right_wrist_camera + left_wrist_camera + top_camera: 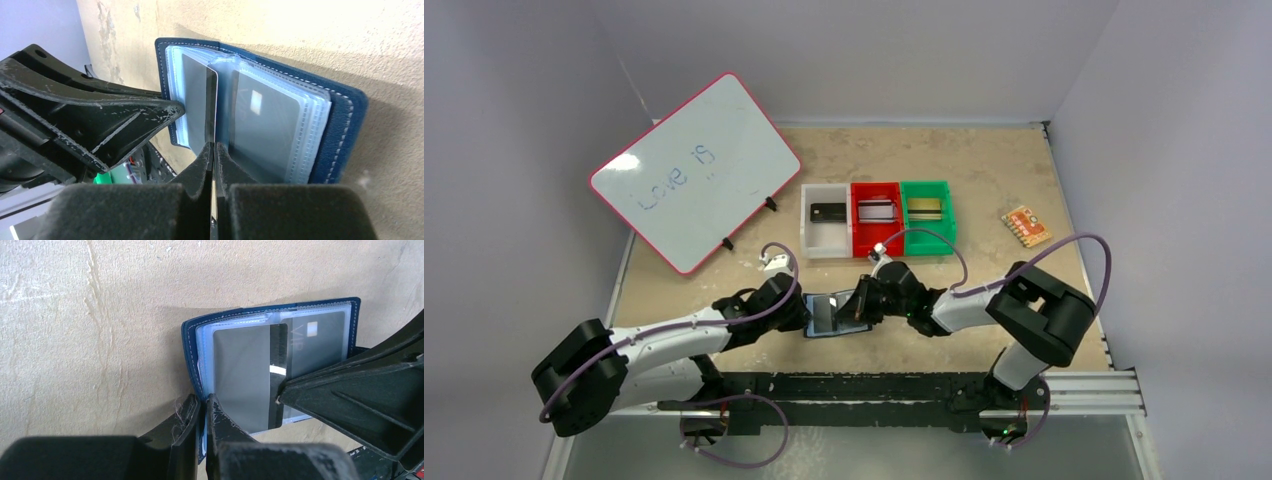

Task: Take the credit cards out of the card holder

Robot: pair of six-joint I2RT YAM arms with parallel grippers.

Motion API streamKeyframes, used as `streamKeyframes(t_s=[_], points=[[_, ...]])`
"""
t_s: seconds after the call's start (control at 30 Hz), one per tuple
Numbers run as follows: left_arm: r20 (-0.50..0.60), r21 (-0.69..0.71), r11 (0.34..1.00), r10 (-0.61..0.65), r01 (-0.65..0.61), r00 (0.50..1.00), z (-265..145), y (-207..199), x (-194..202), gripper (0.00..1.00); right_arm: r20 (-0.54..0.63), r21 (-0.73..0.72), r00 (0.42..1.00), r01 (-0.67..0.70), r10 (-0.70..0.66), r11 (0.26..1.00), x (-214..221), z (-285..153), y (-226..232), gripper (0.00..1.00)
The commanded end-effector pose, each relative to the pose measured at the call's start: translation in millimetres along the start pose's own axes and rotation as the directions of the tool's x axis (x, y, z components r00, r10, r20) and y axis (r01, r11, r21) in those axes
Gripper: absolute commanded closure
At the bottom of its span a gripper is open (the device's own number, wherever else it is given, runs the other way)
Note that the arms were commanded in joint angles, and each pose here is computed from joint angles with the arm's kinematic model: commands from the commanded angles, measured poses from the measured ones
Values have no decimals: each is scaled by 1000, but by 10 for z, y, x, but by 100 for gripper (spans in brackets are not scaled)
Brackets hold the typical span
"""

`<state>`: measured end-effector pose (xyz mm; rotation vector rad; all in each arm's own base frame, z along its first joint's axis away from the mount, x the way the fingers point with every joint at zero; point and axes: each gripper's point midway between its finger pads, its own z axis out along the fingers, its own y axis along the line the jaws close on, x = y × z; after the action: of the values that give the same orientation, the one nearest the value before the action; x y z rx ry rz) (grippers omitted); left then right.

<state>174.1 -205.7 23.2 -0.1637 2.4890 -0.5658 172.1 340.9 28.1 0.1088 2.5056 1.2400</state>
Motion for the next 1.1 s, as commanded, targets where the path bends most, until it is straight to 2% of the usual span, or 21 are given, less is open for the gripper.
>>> streamKeyframes(t_s=[0.0,0.27,0.67,0.9,1.07], points=[[-4,-13,999,32,-32,999,-34,27,0,100,48,-49,999,20,-17,999,-165,-71,181,100],[-6,2,999,32,-32,999,-30,-13,-5,100,41,-49,999,18,-16,999,-150,-96,156,100],[-37,28,999,48,-47,998,-13,-54,55,100,50,-74,999,-11,14,997,-197,1,220,81],[-41,29,999,45,-44,998,-12,-43,74,100,58,-78,998,-24,29,997,-214,39,208,79],[-39,34,999,43,-41,998,-22,-52,68,100,73,-6,997,-29,30,1000,-243,45,94,71]])
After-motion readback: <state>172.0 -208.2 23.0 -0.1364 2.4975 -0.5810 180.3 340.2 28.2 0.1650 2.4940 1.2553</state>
